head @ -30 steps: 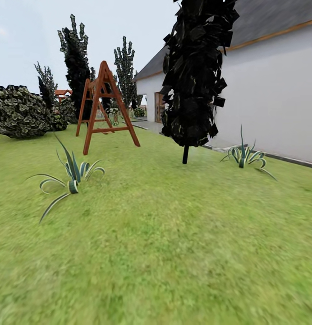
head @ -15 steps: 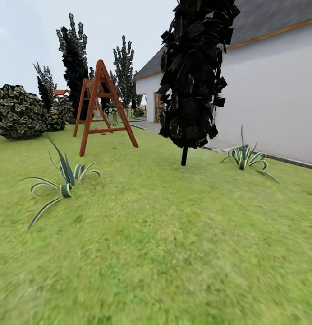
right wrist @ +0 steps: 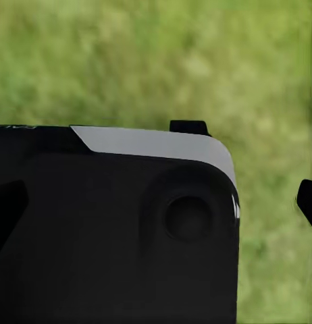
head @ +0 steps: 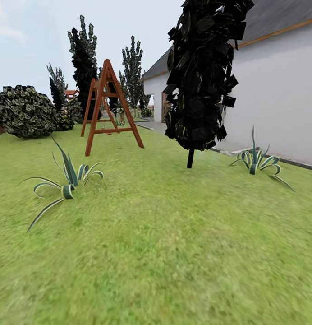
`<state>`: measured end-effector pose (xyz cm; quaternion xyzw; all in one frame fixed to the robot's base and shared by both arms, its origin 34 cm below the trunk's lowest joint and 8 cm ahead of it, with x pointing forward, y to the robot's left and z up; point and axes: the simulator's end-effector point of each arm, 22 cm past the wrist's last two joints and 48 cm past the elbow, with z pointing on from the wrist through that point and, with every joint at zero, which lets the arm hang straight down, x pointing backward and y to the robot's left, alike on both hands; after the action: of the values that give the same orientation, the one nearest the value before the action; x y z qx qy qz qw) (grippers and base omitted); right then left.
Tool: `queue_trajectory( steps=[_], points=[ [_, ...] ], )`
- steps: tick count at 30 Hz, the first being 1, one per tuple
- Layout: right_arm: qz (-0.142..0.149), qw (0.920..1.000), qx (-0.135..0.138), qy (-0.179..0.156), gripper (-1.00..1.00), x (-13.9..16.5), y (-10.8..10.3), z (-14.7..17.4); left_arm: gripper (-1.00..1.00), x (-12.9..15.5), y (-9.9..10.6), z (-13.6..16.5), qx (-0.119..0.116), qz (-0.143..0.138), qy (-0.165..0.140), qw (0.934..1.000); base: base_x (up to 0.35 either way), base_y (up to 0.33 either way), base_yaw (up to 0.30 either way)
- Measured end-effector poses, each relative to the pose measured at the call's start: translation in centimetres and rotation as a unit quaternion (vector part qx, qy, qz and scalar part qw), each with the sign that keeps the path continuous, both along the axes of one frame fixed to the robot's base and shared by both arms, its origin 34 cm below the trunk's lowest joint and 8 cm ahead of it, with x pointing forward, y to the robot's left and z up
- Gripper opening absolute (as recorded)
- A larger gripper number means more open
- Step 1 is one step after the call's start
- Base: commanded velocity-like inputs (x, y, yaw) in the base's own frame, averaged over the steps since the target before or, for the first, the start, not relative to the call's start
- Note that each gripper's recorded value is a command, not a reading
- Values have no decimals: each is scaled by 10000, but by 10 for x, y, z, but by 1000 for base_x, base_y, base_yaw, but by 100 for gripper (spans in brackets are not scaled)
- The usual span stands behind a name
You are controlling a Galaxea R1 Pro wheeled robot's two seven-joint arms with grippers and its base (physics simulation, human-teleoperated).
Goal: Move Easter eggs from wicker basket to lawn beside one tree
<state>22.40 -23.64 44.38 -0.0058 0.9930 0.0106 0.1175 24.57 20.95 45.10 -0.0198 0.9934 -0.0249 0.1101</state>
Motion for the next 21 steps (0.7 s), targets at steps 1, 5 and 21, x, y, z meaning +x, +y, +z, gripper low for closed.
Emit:
queue_trajectory(
  steps=[1, 5, 21],
  points=[
    [0, 10000, 0, 0, 100, 0, 0, 0, 100, 0, 0, 0, 0, -1, 0, 10000, 291, -177, 259],
    [-1, 10000, -1, -1, 100, 0, 0, 0, 100, 0, 0, 0, 0, 0, -1, 10000, 291, -177, 160],
    [-2, 10000, 5, -6, 100, 1, 1, 0, 100, 0, 0, 0, 0, 2, 1, 10000, 270, -194, 12]
  ],
)
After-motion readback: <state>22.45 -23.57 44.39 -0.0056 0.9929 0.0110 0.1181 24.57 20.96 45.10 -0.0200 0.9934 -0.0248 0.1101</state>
